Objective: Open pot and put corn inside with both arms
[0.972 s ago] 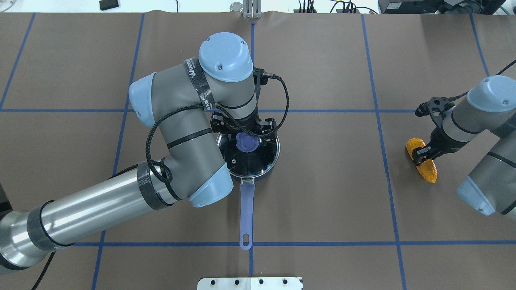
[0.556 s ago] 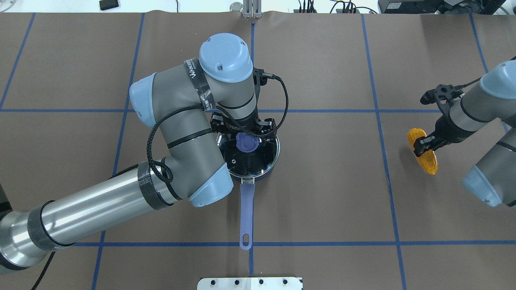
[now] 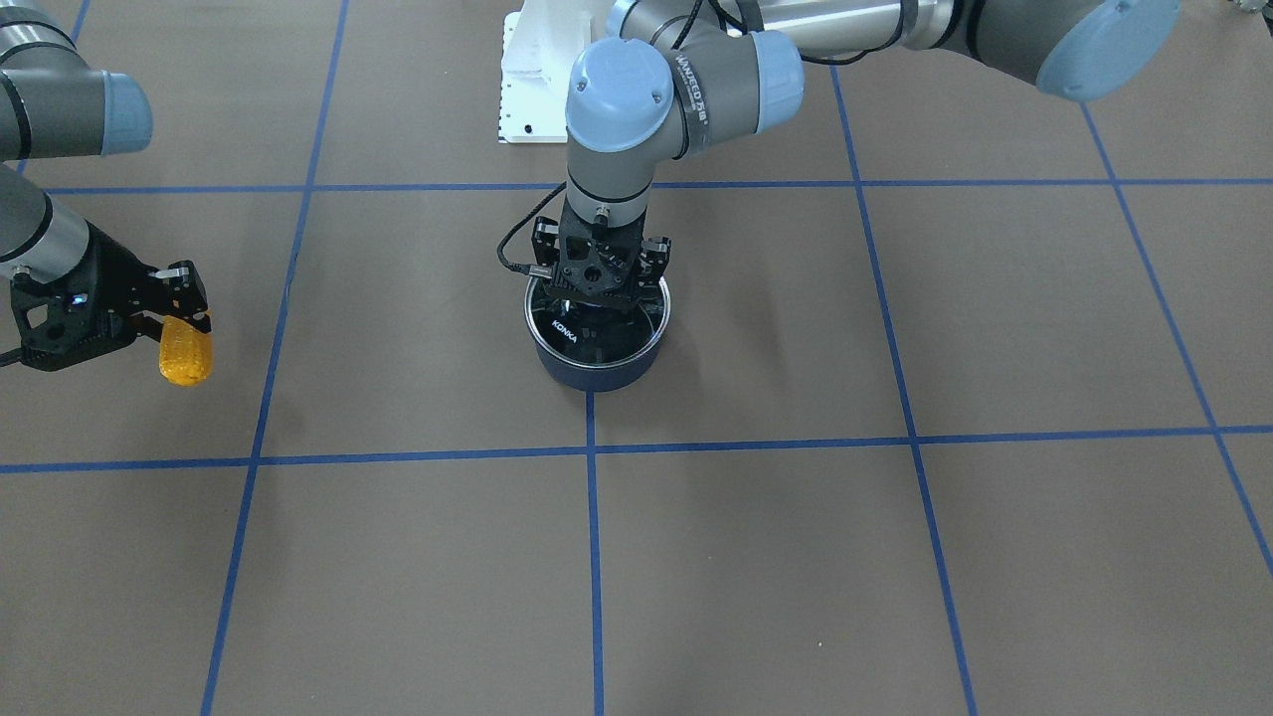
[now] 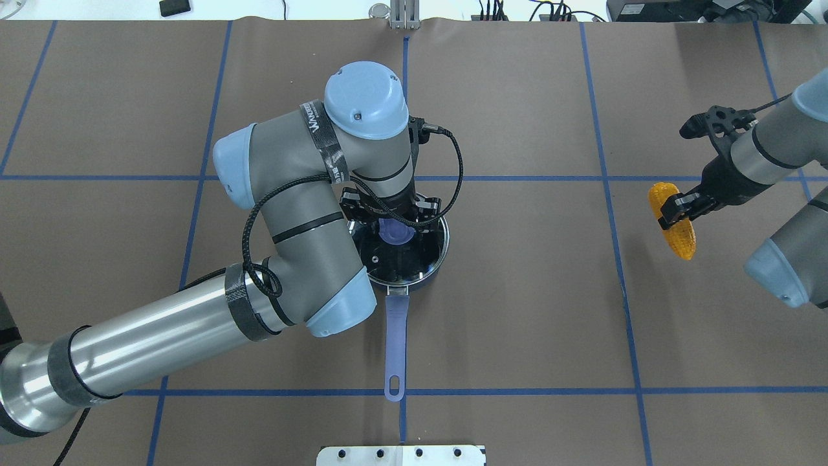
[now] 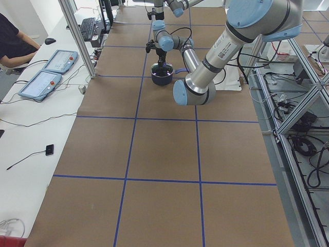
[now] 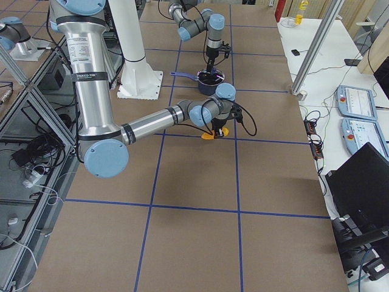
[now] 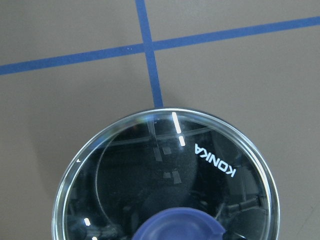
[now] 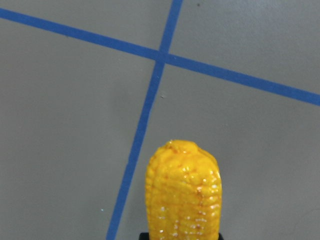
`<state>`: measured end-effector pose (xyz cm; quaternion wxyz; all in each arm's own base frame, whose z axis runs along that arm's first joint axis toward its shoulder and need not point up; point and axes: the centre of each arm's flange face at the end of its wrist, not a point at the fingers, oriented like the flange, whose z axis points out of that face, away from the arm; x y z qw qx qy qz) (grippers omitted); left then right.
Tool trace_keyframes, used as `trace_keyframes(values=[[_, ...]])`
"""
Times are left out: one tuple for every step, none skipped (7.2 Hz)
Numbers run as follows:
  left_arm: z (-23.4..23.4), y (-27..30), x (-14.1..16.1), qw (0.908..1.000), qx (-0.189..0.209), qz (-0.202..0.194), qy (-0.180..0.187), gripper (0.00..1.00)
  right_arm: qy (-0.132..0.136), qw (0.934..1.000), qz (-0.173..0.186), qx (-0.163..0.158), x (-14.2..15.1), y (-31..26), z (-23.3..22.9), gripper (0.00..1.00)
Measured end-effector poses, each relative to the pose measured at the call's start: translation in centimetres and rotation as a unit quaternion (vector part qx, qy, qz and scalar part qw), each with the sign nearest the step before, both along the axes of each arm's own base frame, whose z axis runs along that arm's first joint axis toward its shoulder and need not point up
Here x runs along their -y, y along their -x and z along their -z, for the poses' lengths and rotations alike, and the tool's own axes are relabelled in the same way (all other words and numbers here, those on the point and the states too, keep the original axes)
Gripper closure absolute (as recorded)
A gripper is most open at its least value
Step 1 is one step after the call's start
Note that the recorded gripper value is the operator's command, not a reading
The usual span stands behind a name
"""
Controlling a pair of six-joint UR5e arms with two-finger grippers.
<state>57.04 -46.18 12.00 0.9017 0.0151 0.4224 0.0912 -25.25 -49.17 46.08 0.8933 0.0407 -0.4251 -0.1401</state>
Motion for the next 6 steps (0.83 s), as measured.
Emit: trace_keyframes(values=[[0.0, 0.0, -0.1, 1.0000, -0.001, -0.001, 0.000, 0.46, -0.002, 1.0000, 0.000, 0.003, 0.1, 0.0, 0.4, 0.69], [0.1, 0.1, -0.2, 1.0000, -0.002, -0.001, -0.001, 0.47, -0.006, 1.0000, 0.000, 0.007, 0.4, 0.2, 1.0, 0.70], [0.3, 0.3, -0.1, 1.0000, -0.003, -0.001, -0.001, 0.47, -0.008, 0.9999, 0.001, 0.012, 0.9, 0.5, 2.3, 0.70], [0.6, 0.9, 0.2, 1.0000, -0.007, 0.003, -0.004, 0.48, -0.007, 0.9999, 0.002, 0.014, 1.7, 1.1, 4.1, 0.70], [1.1, 2.3, 1.2, 0.9999, -0.014, 0.007, -0.004, 0.48, -0.005, 0.9999, 0.002, 0.014, 2.7, 1.9, 6.7, 0.70], [1.3, 4.5, 2.7, 0.9996, -0.026, 0.009, 0.003, 0.48, -0.005, 0.9999, 0.003, 0.014, 3.4, 2.9, 9.2, 0.70]])
